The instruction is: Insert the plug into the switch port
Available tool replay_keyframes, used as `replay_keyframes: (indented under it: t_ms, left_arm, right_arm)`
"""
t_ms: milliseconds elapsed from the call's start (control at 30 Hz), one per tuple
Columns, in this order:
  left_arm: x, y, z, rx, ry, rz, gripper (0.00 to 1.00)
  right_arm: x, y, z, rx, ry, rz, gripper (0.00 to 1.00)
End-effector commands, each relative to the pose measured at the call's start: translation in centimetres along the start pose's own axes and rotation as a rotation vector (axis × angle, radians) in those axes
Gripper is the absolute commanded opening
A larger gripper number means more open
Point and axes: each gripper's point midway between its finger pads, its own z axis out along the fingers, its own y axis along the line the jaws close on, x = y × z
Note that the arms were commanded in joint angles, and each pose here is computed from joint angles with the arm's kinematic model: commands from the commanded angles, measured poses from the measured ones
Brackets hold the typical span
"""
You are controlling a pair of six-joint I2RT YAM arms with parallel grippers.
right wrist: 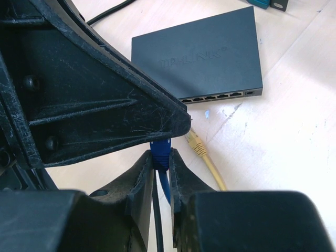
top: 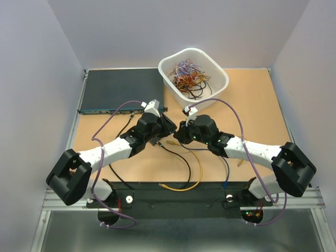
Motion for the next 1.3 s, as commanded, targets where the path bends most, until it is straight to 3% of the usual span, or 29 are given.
replay_keyframes:
  t_ms: [0, 367, 833, 967, 1267]
  left_arm:
    - [-0.6, -1.1, 0.1, 0.037, -0.024, 0.006, 0.00]
    - [-0.7, -1.2, 0.3, 0.038, -0.025, 0.006, 0.00]
    - [-0.8, -1.4, 0.3, 0.042, -0.027, 0.006, 0.00]
    - [-0.7, -1.2, 0.3, 0.039, -0.027, 0.006, 0.00]
    - [-0.8, -1.3, 0.2, 0.042, -0.030, 0.002, 0.00]
  right_arm:
    - [-2.8, 0.5, -0.4, 0.011, -0.094, -0.012, 0.04]
    - [-3.5, 0.3, -1.1, 0.028, -0.117, -0.017, 0.35]
    - [-2.5, 0.4, -0.5, 0.018, -0.085, -0.008, 0.35]
    - [-2.2, 0.3, -0.4, 0.017, -0.079, -0.003, 0.29]
    - [-2.0, 0.2, -0.3, 0.016, -0.080, 0.002, 0.27]
